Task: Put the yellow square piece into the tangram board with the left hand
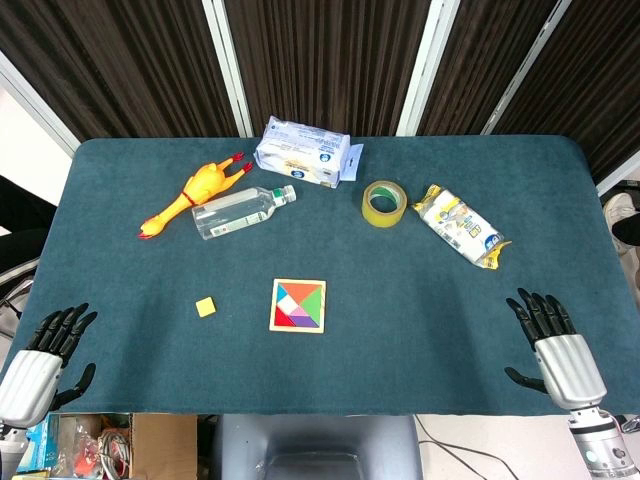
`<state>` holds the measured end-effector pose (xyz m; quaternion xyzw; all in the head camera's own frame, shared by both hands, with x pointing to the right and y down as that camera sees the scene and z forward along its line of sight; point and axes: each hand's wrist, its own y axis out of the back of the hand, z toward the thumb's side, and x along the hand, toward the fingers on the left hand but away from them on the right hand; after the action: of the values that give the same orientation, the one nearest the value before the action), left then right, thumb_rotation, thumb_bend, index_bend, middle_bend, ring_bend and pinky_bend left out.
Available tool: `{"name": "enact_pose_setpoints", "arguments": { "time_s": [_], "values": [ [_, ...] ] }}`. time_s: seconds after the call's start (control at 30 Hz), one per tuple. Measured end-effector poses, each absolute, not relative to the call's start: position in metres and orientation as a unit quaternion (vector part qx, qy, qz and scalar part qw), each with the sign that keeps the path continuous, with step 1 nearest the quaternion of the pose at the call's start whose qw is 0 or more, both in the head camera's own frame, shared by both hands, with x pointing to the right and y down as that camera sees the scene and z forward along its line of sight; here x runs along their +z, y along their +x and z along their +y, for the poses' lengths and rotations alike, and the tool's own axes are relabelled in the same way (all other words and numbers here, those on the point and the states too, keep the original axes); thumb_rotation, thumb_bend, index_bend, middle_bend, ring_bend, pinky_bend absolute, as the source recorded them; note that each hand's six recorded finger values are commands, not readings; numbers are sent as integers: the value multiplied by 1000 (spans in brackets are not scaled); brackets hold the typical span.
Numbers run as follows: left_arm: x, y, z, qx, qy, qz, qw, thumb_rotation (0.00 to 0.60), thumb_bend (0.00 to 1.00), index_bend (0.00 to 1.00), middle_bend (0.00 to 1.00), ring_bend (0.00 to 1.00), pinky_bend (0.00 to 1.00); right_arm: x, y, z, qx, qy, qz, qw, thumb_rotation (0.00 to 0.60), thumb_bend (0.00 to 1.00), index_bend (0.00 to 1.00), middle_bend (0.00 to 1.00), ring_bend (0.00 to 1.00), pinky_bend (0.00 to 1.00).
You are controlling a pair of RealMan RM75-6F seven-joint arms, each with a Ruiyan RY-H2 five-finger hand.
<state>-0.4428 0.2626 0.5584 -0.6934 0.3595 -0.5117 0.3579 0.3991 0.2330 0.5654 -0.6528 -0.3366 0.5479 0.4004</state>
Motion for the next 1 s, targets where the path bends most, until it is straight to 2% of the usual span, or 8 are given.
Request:
{"name": "enact_pose_setpoints", "arguments": {
  "time_s": [0.2,0.27,0.33,0.4,0.43,0.5,0.57,1.0],
  "values": [
    [564,-440,263,-515,-698,353,352,600,434,0,0,0,97,566,401,234,553,-652,-331,399,600,142,0,0,0,0],
    [567,-436,261,-511,-699,357,350,600,428,0,49,77,223,566,401,235,553,-653,-330,399,600,142,0,0,0,0],
    [571,-431,258,-502,-699,367,352,600,428,11,306,401,612,566,402,235,555,-653,-327,399,600,143,0,0,0,0],
    [579,-422,254,-489,-699,382,355,600,427,64,597,694,870,566,402,235,554,-655,-329,396,600,143,0,0,0,0],
    [583,-416,252,-482,-700,390,354,600,427,130,788,862,965,565,403,235,553,-655,-331,394,600,143,0,0,0,0],
    [596,-398,247,-464,-707,409,343,600,427,219,954,983,1000,565,403,234,552,-655,-332,394,600,143,0,0,0,0],
    [612,-380,245,-456,-716,420,320,600,425,258,1000,1000,1000,567,402,234,553,-656,-329,394,600,143,0,0,0,0],
    [705,-330,228,-593,-690,346,229,600,393,281,1000,1000,1000,570,404,233,552,-671,-318,378,600,143,0,0,0,0]
  ]
}}
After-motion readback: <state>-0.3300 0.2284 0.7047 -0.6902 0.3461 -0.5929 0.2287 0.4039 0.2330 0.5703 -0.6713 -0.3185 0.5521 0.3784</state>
